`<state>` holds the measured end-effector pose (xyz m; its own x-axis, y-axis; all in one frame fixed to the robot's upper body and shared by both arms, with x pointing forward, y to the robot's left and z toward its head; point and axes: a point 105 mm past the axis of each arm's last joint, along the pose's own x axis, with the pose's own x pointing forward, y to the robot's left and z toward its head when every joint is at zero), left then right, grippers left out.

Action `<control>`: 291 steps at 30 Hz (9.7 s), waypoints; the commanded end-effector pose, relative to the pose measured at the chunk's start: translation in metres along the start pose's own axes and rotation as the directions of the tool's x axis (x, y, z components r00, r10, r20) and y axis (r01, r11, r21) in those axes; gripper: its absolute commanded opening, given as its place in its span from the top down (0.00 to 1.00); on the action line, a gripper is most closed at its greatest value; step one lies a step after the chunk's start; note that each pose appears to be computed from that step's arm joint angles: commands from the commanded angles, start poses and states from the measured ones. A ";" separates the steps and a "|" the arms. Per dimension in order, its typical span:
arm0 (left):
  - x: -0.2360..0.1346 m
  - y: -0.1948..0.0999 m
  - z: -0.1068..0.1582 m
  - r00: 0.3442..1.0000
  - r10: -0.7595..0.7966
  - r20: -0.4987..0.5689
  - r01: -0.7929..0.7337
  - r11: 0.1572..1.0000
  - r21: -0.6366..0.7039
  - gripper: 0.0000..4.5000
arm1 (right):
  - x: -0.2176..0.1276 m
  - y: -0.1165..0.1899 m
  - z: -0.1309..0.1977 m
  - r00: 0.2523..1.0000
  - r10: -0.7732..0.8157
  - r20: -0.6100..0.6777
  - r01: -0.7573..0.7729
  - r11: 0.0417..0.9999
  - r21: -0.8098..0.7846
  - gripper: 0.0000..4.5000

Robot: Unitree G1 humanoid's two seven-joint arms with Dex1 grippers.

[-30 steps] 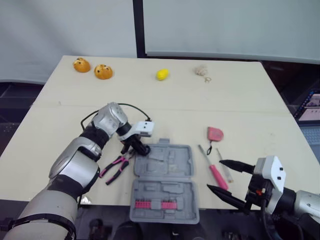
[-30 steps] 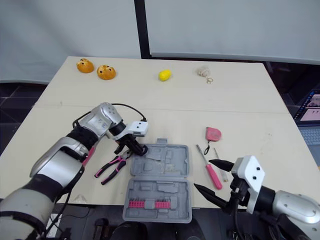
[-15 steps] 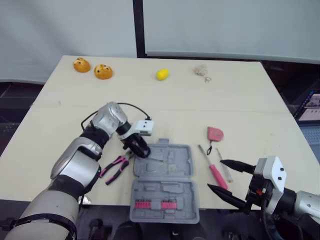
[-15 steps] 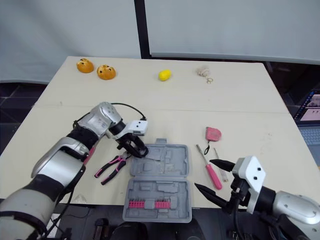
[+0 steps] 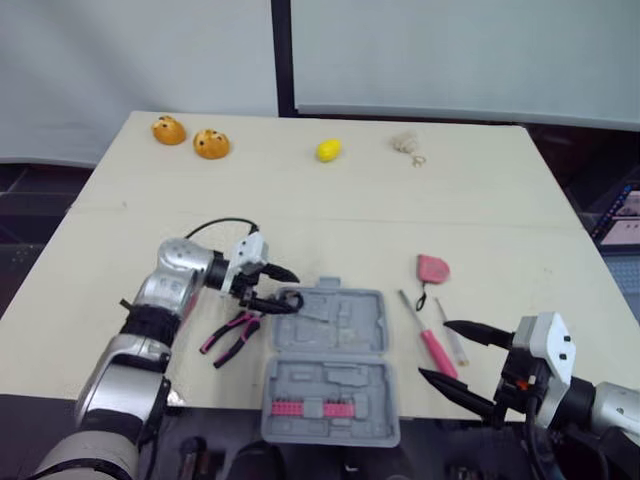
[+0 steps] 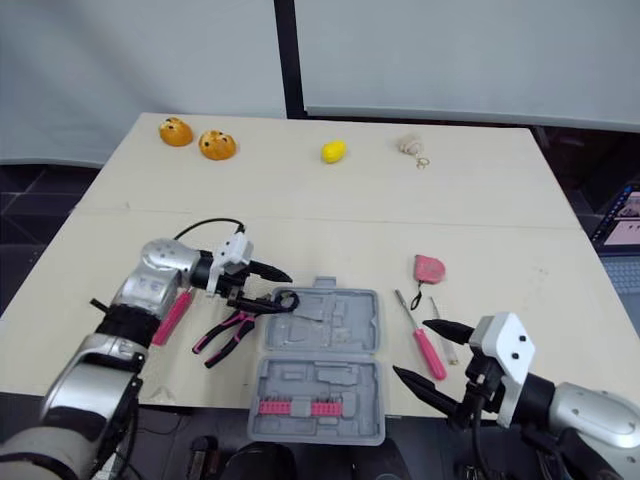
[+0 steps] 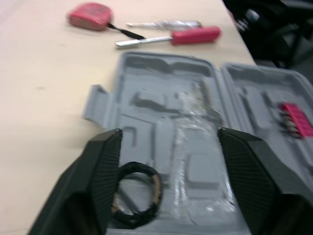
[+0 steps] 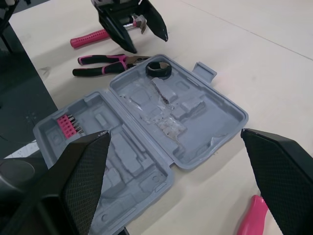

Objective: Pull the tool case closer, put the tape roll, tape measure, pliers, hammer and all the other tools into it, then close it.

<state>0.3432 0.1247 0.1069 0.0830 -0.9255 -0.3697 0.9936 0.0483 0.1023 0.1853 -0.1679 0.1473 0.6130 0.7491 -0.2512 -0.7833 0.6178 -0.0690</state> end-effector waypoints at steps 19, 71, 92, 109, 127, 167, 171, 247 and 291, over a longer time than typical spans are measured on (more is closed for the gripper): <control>0.014 0.005 -0.033 0.992 0.126 -0.025 -0.127 0.992 -0.023 0.62 | 0.000 -0.001 0.009 1.000 0.025 0.016 -0.024 0.999 -0.024 0.00; 0.026 0.004 -0.051 0.979 0.130 -0.155 -0.119 0.990 0.076 0.62 | 0.001 -0.003 0.014 1.000 0.011 0.014 -0.011 1.000 -0.012 0.00; -0.077 -0.013 0.007 0.970 0.231 0.075 -0.226 0.972 -0.068 0.34 | -0.029 -0.027 0.013 0.994 -0.101 -0.040 0.101 0.995 -0.009 0.00; -0.305 -0.113 -0.092 0.468 0.777 -0.420 -0.883 0.428 -0.192 0.00 | -0.168 -0.101 -0.046 0.837 -0.439 -0.327 0.479 0.877 0.047 0.00; -0.099 -0.080 0.036 0.977 0.210 -0.044 -0.211 0.977 -0.027 0.00 | -0.014 -0.083 -0.019 0.880 -0.466 -0.089 0.474 0.866 0.158 0.00; -0.045 -0.063 0.074 0.997 -0.001 0.072 -0.012 0.983 0.184 0.00 | 0.124 -0.127 -0.064 0.764 -0.592 -0.257 0.645 0.713 0.275 0.27; -0.044 -0.060 0.074 0.998 0.004 0.069 -0.017 0.981 0.191 0.00 | 0.125 -0.132 -0.067 0.750 -0.603 -0.271 0.661 0.700 0.271 0.27; -0.037 -0.091 0.082 0.983 -0.173 0.059 0.159 0.968 0.193 0.00 | -0.042 -0.100 -0.125 0.605 -0.619 -0.501 0.774 0.605 0.188 0.99; -0.061 -0.116 0.058 0.970 -0.230 -0.077 0.238 0.963 0.126 0.00 | -0.049 0.027 -0.098 0.797 -0.217 -0.565 0.448 0.838 0.310 0.58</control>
<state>0.2209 0.1570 0.1638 -0.1343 -0.8845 -0.4468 0.9780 -0.1910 0.0842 0.1268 -0.2156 0.0466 0.5988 0.2824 -0.7494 -0.2859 0.9495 0.1293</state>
